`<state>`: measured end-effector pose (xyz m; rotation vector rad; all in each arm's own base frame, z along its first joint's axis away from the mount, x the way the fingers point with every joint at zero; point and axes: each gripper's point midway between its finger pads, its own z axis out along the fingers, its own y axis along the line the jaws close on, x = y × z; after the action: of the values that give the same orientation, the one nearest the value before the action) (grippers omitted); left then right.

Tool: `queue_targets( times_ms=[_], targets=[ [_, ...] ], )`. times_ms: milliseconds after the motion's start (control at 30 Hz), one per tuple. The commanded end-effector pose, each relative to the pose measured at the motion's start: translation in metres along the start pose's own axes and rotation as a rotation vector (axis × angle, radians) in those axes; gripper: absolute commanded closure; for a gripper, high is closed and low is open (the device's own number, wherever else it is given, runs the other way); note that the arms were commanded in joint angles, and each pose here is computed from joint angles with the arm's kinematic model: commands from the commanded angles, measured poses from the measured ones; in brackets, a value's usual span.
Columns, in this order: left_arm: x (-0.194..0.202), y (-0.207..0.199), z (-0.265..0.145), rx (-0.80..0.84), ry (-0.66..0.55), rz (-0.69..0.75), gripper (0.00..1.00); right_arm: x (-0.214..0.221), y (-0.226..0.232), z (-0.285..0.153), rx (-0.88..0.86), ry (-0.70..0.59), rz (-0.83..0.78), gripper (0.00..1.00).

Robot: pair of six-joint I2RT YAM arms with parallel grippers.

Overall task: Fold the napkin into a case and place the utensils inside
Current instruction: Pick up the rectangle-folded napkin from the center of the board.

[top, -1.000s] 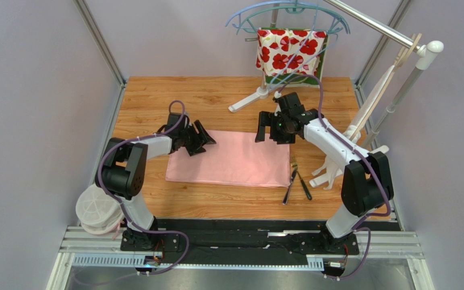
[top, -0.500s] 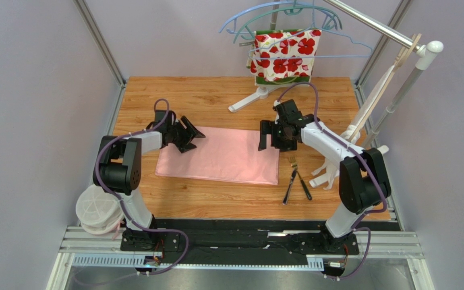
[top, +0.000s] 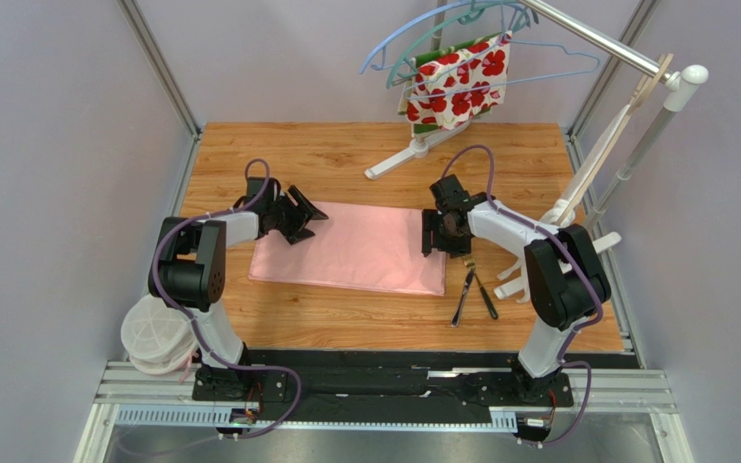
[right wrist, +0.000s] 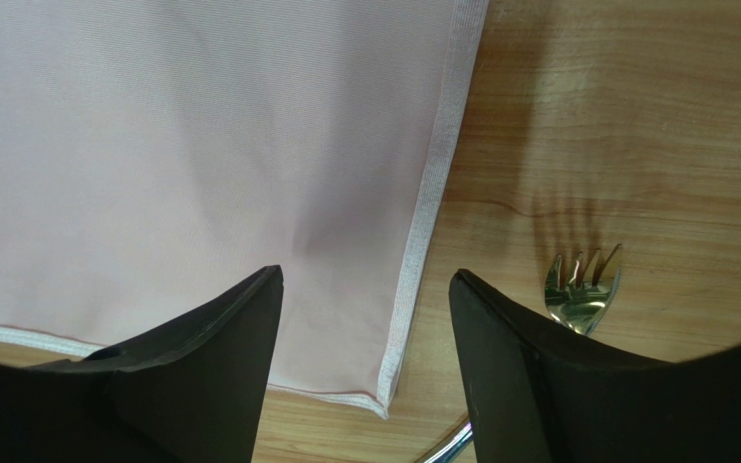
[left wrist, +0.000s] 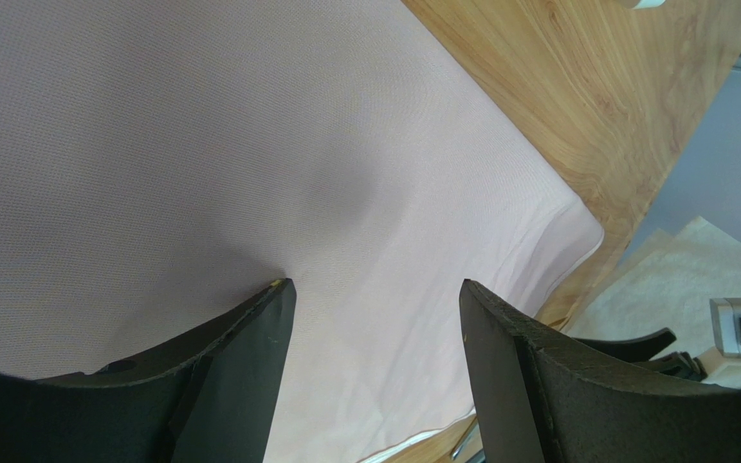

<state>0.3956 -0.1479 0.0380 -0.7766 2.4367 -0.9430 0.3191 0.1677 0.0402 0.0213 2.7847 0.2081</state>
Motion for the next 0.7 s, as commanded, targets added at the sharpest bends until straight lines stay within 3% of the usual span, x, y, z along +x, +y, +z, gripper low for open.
queue_targets(
  times_ms=[0,400,667],
  targets=[
    [0.02,0.039,0.006,-0.126,0.036,-0.023,0.26,-0.005,-0.003,0.013,0.062,-0.041,0.034,0.33],
    [0.02,0.04,0.005,-0.128,0.026,-0.026,0.26,0.022,-0.005,0.047,0.115,-0.002,0.057,0.42],
    [0.021,0.038,0.003,-0.134,0.017,0.004,0.26,0.029,-0.004,0.061,0.104,-0.007,0.047,0.67]
  ],
)
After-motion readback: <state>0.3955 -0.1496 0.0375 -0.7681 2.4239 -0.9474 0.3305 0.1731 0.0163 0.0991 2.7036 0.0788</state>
